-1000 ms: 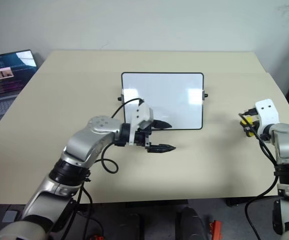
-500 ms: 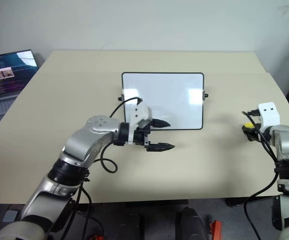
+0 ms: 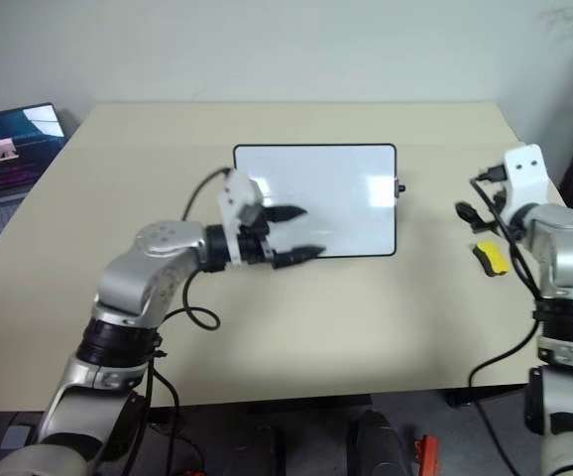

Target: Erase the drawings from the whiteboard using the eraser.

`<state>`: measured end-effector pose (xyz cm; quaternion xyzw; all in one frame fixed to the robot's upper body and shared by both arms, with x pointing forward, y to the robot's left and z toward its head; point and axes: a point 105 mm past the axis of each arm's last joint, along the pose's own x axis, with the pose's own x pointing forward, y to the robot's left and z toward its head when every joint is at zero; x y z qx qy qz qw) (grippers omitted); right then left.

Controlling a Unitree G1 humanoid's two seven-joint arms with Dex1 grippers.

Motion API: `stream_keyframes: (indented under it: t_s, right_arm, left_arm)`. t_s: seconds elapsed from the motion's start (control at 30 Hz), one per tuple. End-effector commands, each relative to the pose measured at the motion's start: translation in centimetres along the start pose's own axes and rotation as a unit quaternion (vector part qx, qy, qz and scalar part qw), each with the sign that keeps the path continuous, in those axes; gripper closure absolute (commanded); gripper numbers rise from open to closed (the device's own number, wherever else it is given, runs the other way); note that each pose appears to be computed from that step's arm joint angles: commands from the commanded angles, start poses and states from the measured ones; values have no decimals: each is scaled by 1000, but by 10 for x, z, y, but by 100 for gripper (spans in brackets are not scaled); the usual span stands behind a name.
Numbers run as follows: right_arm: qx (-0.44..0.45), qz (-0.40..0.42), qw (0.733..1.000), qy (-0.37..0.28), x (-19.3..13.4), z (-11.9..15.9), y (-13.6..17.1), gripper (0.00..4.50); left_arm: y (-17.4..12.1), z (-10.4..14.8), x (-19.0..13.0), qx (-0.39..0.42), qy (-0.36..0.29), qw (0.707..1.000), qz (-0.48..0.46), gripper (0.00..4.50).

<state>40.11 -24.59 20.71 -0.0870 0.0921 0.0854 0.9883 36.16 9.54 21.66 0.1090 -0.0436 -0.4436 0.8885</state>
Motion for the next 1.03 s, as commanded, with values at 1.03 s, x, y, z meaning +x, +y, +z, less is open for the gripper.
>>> stream_keyframes:
  t_s: [1.03]
  right_arm:
    - [126, -67, 971, -190, 14, -64, 28, 2]
  left_arm:
    - [88, -93, -78, -67, -6, 888, 455, 0]
